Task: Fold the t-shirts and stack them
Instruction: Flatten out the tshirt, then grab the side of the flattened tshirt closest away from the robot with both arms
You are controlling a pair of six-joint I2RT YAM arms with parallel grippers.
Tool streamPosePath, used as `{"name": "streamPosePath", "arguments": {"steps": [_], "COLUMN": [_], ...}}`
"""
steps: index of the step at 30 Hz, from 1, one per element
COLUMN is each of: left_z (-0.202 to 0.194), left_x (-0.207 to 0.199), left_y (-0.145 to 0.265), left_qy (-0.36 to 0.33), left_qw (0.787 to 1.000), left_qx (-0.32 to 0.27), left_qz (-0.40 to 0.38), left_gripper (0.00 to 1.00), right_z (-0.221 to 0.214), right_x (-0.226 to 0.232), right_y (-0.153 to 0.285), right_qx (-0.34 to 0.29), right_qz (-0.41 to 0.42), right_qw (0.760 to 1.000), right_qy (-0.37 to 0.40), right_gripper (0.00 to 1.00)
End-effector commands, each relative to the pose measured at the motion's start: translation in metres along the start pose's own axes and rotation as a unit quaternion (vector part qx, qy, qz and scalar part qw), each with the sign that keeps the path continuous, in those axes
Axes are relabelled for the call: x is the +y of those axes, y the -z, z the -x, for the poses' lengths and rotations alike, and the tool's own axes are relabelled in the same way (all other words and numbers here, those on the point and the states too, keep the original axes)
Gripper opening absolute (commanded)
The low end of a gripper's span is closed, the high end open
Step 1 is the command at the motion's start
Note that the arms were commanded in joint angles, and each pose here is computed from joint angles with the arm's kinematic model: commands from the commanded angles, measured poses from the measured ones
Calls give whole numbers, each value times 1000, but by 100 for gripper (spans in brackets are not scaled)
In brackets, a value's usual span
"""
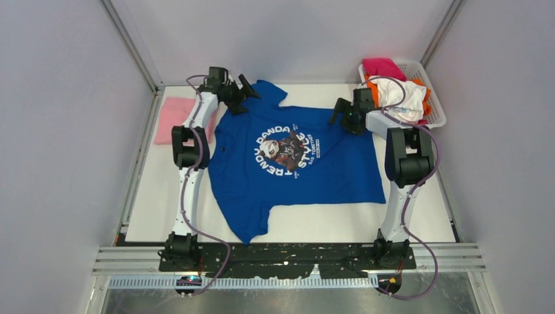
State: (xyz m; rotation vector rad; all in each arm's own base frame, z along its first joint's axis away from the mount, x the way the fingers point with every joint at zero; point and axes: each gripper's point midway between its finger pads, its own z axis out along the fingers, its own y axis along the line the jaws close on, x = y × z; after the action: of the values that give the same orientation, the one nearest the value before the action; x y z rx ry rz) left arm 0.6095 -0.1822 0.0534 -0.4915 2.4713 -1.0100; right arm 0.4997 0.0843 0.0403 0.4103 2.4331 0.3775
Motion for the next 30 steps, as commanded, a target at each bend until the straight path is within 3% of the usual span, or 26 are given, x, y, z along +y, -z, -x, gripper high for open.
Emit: {"name": "streamPosePath", "arguments": {"steps": [1,6,10,14,17,22,23,30], "left_z": [41,51,49,13,-29,-124,-156,-282], "left_x": [-10,-48,-99,-145,-156,-126,-108,-14], "left_y": [4,34,90,158,200,235,232,258], "left_qy": [-9,-48,-109,-179,-211,-250,-257,-259], "left_qw": [997,993,985,973,966,958,958,955], "left_qx": [-66,-85,-111,-129,-138,-141,-120,-87], "left_qz": [-31,-62,-77,-68,-48,16,30,116], "left_gripper": [99,100,100,100,100,100,100,100], "right_z": [16,43,55,47,19,-13,-28,-78], "right_x": [10,23,36,42,29,12,6,-38], "right_y": [-8,15,56,102,127,185,192,206], "right_qx": [-12,-42,-71,-94,-91,-134,-138,-137], "right_qz": [16,27,38,49,42,49,50,20], "right_qw": [1000,999,996,994,994,990,989,988], "right_qy": [0,15,29,35,29,1,-10,-63], "right_gripper": [95,95,95,95,95,95,95,95]}}
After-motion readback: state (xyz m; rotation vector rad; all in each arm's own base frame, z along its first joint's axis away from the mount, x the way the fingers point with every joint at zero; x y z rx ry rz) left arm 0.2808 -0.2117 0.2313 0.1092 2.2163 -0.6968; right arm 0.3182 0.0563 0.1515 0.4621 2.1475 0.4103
